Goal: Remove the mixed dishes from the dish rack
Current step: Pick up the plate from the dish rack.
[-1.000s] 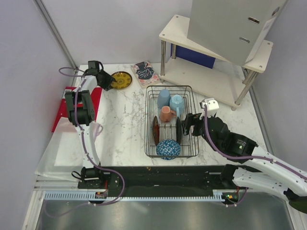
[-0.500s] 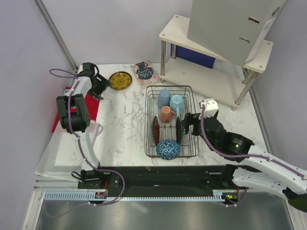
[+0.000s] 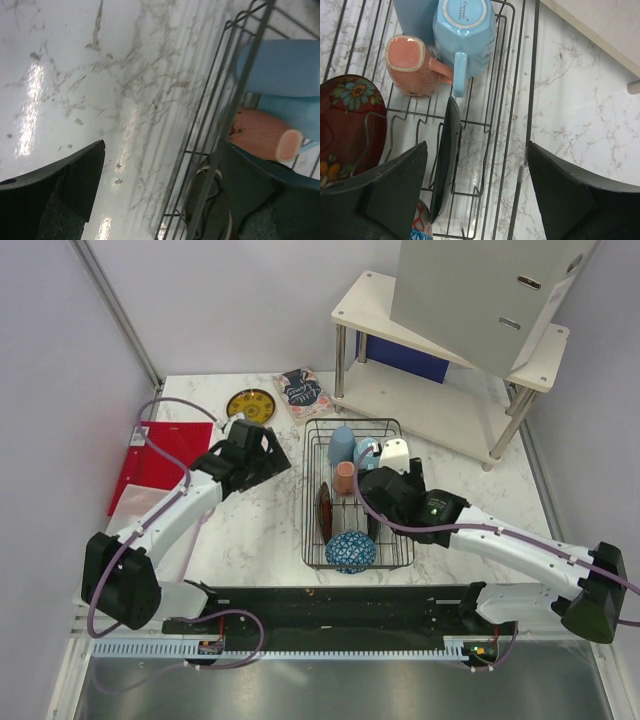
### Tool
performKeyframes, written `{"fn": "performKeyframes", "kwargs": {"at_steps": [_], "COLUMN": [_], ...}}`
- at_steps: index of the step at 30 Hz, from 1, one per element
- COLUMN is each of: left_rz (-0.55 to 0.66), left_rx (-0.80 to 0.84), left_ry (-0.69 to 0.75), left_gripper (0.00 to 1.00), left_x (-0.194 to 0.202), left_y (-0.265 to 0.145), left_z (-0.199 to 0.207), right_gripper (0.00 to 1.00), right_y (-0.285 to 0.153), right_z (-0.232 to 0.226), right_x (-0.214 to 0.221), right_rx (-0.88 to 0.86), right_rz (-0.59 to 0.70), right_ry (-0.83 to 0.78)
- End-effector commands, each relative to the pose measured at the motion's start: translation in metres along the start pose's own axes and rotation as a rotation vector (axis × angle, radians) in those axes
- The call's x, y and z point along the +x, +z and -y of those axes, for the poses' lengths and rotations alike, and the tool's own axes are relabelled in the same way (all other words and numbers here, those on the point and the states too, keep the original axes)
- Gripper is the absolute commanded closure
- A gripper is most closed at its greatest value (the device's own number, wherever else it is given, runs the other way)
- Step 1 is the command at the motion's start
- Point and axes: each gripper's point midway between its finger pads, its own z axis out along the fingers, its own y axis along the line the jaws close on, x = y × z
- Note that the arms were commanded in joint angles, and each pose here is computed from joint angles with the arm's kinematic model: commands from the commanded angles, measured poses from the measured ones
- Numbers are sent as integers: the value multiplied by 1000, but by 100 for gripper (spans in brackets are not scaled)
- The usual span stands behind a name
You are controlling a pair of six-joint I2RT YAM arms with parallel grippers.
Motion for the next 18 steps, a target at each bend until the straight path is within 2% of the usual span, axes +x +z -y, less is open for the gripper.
{"fn": "performKeyframes", "kwargs": {"at_steps": [1, 3, 9, 18], "left_rz": [27, 73, 126, 96], "left_rx": [-39, -9, 37, 26], "left_ry": [-89, -98, -112, -96], "left_gripper": [1, 1, 1, 1], "left_x": [23, 22, 21, 39], "left_y": [0, -15, -38, -35], "left_z": [-23, -20, -27, -42], "right_gripper": [14, 18, 27, 33], "right_y": [-9, -6, -1, 15], "right_z": [10, 17, 7, -14], "right_x": [-16, -8, 4, 32], "right_rx": [83, 152, 174, 144], "right_rz": [-4, -44, -88, -154], "right_ry": [-51, -125, -203, -250]}}
